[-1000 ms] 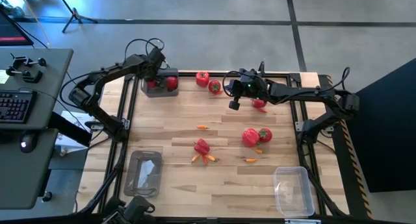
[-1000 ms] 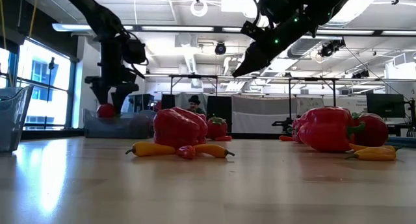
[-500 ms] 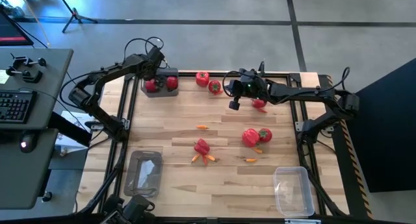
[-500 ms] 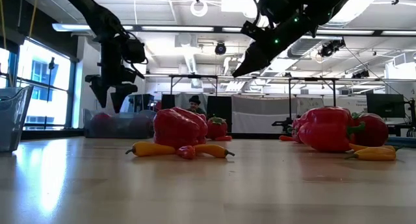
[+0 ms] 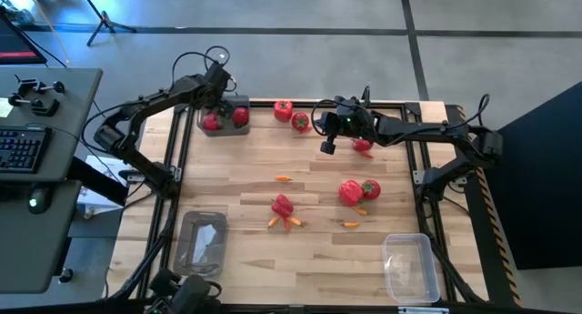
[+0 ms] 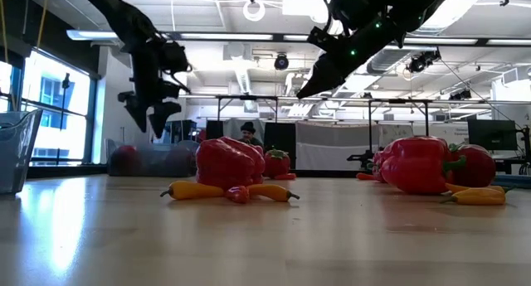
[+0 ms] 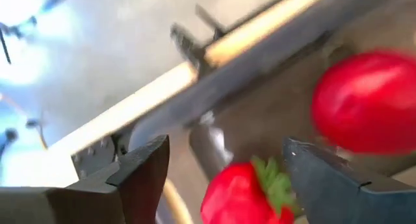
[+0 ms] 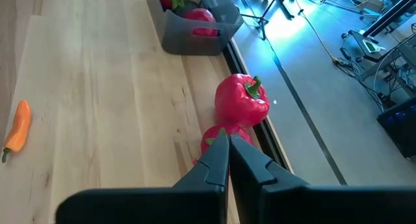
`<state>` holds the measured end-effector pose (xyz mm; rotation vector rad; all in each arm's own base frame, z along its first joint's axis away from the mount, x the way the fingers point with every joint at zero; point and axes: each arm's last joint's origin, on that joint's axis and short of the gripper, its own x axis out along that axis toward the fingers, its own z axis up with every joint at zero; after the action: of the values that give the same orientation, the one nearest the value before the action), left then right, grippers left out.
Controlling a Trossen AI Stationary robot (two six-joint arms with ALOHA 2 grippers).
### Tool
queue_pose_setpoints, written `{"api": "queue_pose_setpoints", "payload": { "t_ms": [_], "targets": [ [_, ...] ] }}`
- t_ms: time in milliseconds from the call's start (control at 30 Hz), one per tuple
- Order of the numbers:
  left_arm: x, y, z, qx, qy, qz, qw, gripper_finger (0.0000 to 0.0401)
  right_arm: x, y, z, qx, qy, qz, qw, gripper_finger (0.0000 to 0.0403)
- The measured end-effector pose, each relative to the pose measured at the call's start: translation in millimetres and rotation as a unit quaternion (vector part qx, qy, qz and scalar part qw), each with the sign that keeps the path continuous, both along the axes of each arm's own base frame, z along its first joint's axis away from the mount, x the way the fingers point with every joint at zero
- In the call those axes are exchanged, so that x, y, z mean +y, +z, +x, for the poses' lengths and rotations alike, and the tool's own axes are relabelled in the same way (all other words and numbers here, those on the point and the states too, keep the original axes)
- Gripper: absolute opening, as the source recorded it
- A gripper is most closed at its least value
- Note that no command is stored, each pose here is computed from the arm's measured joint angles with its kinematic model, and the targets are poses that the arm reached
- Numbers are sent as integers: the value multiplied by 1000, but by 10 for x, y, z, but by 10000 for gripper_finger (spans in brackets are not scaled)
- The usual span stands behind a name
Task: Sort produce into baskets
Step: Adjust the red tomato in the top black bin
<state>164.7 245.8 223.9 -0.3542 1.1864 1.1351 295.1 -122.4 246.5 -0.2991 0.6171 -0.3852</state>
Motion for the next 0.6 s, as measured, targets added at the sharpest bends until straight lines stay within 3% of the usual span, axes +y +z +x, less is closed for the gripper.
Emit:
{"api": "queue_pose_setpoints", "payload": {
  "t_ms": [167,367,600],
  "targets": [
    [-117,197,171,-51,-55,49,996,213,0,0,0,-2,-2,4,1000,2],
    [-310,197,409,-100,-167,5,981,113,5,0,3,-4,5,8,1000,2],
    [-315,55,520,-103,-171,-23,979,7,6,0,3,-4,6,9,1000,2]
  ]
}}
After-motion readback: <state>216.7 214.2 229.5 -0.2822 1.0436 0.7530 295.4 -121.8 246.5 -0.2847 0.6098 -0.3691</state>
